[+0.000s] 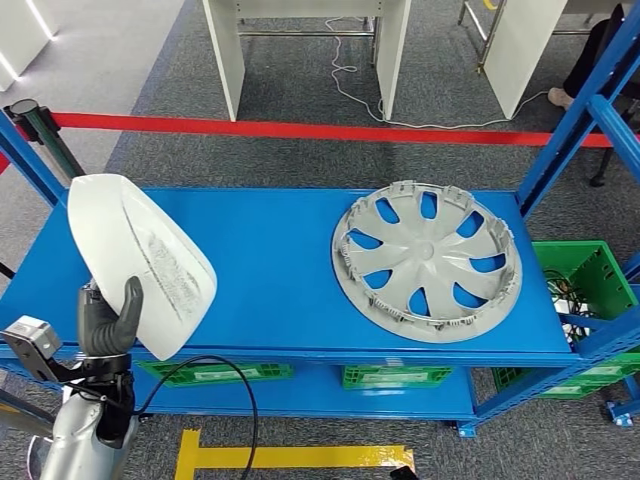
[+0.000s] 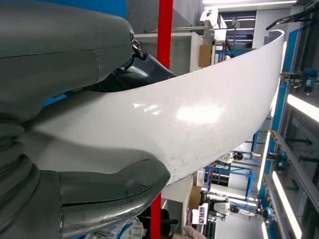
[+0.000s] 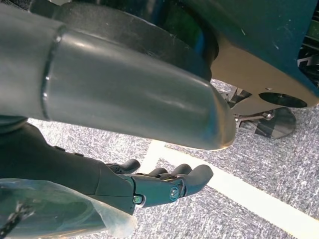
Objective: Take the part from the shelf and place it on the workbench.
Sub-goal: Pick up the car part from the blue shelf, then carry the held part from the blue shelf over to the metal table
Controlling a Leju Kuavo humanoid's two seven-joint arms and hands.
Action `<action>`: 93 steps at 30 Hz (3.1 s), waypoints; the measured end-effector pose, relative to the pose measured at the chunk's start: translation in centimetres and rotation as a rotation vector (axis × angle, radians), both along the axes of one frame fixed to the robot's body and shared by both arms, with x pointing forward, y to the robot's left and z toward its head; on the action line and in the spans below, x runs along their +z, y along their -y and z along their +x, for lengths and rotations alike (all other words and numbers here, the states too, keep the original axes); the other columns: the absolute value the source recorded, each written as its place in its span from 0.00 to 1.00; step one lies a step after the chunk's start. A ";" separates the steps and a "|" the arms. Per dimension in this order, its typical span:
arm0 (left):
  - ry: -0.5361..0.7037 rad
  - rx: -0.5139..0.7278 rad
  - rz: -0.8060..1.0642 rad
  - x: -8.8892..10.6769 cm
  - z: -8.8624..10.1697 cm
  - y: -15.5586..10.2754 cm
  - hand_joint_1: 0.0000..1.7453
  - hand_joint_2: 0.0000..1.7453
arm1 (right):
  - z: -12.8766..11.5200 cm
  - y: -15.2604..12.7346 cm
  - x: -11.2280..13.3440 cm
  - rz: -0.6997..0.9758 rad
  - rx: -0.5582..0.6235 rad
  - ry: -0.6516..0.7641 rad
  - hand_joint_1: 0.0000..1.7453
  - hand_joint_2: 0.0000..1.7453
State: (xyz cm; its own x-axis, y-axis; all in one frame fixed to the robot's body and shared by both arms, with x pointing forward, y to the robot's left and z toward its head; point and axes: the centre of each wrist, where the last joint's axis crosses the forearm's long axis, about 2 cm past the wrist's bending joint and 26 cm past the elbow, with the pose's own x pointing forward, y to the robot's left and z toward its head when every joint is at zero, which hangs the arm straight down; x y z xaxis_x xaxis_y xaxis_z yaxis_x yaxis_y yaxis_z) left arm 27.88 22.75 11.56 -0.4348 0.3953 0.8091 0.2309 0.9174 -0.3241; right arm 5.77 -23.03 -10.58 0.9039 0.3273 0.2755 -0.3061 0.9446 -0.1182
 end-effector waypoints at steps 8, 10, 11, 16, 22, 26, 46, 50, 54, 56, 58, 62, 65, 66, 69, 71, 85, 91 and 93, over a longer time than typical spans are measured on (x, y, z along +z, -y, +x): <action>0.019 -0.044 -0.074 0.2 -0.4 0.4 1.00 1.00 | 0.0 0.0 0.0 0.006 0.000 -0.008 0.00 0.00; 0.037 -0.047 -0.073 0.4 -0.5 0.5 1.00 1.00 | -0.1 0.0 0.0 0.009 -0.004 -0.009 0.00 0.00; 0.048 -0.046 -0.066 0.6 -0.6 0.5 1.00 1.00 | -0.1 0.0 0.0 0.010 -0.006 -0.009 0.00 0.00; 0.129 -0.032 -0.018 1.4 -1.7 0.8 1.00 1.00 | -0.3 -0.1 0.0 0.019 -0.027 -0.013 0.00 0.00; 0.175 -0.029 -0.018 1.3 -4.5 1.5 1.00 1.00 | -0.8 0.0 -0.1 0.051 -0.074 -0.018 0.00 0.00; 0.178 -0.030 -0.047 1.0 -6.2 1.8 1.00 1.00 | -1.0 0.1 -0.2 0.054 -0.094 -0.010 0.00 0.00; 0.165 -0.002 -0.098 0.7 -8.7 2.1 1.00 1.00 | -1.2 0.0 -0.2 0.063 -0.115 0.011 0.00 0.00; 0.158 -0.002 -0.095 0.5 -8.9 2.1 1.00 1.00 | -1.5 0.0 -0.2 0.074 -0.138 0.012 0.00 0.00; 0.150 -0.001 -0.094 0.4 -9.1 2.1 1.00 1.00 | -1.6 0.0 -0.2 0.081 -0.155 0.010 0.00 0.00; 0.149 -0.002 -0.092 0.3 -9.2 2.1 1.00 1.00 | -1.6 0.0 -0.2 0.088 -0.160 0.009 0.00 0.00; 0.150 -0.003 -0.086 0.3 -9.2 2.1 1.00 1.00 | -1.4 0.0 -0.2 0.093 -0.162 0.012 0.00 0.00; 0.147 -0.008 -0.075 0.2 -9.3 2.1 1.00 1.00 | -1.4 0.0 -0.2 0.097 -0.162 0.007 0.00 0.00; 0.139 -0.009 -0.072 0.0 -9.6 2.0 1.00 1.00 | -1.6 0.0 -0.2 0.105 -0.155 -0.003 0.00 0.00; 0.137 -0.009 -0.071 0.0 -9.6 2.0 1.00 1.00 | -1.6 0.0 -0.2 0.109 -0.153 -0.004 0.00 0.00; 0.132 -0.005 -0.070 -0.1 -9.8 2.0 1.00 1.00 | -1.7 0.0 -0.2 0.114 -0.147 -0.001 0.00 0.00; 0.130 -0.002 -0.065 -0.1 -9.8 2.0 1.00 1.00 | -1.7 0.1 -0.3 0.114 -0.143 0.001 0.00 0.00; 0.133 -0.002 -0.036 -0.2 -9.9 1.9 1.00 1.00 | -2.1 0.2 -0.3 0.128 -0.119 0.004 0.00 0.00; 0.136 0.006 -0.040 -0.1 -9.7 1.9 1.00 1.00 | -2.0 0.5 -0.3 0.121 -0.103 0.011 0.00 0.00; 0.132 0.008 -0.039 -0.2 -9.8 1.9 1.00 1.00 | -2.0 0.4 -0.3 0.118 -0.101 0.011 0.00 0.00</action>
State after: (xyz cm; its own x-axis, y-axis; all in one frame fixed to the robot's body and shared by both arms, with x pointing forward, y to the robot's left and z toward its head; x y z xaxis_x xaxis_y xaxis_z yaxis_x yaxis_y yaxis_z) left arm 18.06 20.90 11.40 -0.5399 0.4217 0.7285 0.2666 0.9066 -0.3272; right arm 3.74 -23.40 -10.90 0.9272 0.1999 0.3168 -0.2083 0.9780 -0.0074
